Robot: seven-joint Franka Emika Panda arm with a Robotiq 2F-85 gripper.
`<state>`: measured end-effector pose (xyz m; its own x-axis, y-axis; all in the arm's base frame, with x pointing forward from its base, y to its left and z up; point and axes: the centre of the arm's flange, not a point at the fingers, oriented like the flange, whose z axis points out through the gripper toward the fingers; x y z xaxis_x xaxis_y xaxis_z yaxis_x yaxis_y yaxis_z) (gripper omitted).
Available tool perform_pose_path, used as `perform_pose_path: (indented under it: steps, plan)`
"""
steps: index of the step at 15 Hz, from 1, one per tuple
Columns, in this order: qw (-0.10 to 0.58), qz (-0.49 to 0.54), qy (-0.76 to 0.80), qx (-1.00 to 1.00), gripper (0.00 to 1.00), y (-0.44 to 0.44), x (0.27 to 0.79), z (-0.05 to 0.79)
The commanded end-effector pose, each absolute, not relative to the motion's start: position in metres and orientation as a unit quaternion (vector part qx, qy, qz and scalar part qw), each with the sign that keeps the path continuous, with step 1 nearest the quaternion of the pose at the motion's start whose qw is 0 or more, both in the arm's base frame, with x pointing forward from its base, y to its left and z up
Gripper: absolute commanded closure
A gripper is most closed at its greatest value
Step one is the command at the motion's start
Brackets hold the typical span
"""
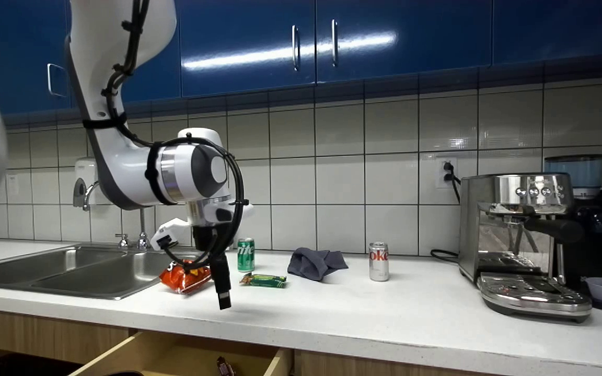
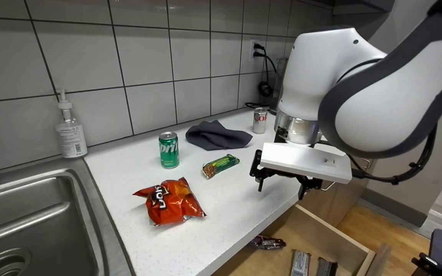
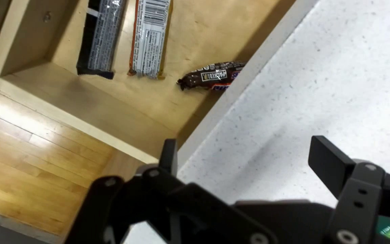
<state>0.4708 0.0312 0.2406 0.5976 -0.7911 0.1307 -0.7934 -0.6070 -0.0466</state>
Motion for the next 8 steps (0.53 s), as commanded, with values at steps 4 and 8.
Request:
perform_pose_path:
  steps: [4,8]
  plan:
    - [0.012,0.072,-0.404,0.912,0.00,0.028,0.515,0.269]
    - [0.008,0.070,-0.399,0.914,0.00,0.027,0.545,0.273]
